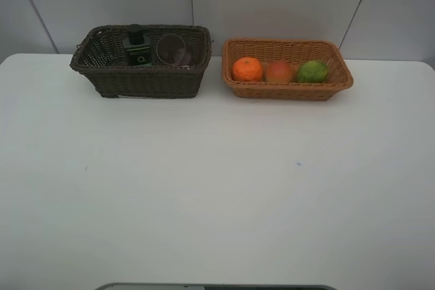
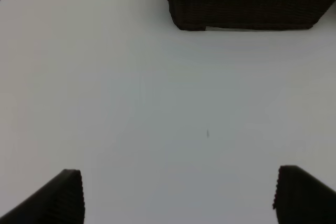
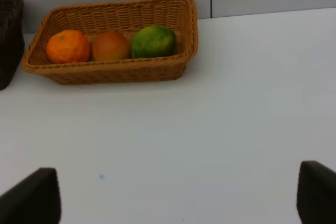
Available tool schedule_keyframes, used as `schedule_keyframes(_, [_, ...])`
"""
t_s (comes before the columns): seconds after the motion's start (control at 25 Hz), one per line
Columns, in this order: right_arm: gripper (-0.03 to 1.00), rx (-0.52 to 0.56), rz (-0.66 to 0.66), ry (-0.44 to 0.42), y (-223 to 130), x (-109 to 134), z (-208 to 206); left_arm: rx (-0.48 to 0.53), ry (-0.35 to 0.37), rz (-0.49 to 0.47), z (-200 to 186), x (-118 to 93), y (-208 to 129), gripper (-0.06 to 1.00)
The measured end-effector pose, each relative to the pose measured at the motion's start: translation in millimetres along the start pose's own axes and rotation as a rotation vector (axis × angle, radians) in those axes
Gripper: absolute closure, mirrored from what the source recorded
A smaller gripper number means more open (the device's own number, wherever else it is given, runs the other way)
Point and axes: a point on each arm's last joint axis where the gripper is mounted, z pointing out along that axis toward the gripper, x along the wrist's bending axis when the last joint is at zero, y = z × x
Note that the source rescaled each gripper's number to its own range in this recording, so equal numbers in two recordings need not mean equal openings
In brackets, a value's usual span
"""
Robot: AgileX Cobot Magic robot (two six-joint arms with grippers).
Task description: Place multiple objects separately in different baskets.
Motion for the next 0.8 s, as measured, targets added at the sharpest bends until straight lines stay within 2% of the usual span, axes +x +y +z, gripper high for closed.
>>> schedule_keyframes(0.8, [-0.03,0.000,0.000,0.000,0.0,0.0,0.0,0.000,0.000,0.000,0.0,0.0,0.0,0.02])
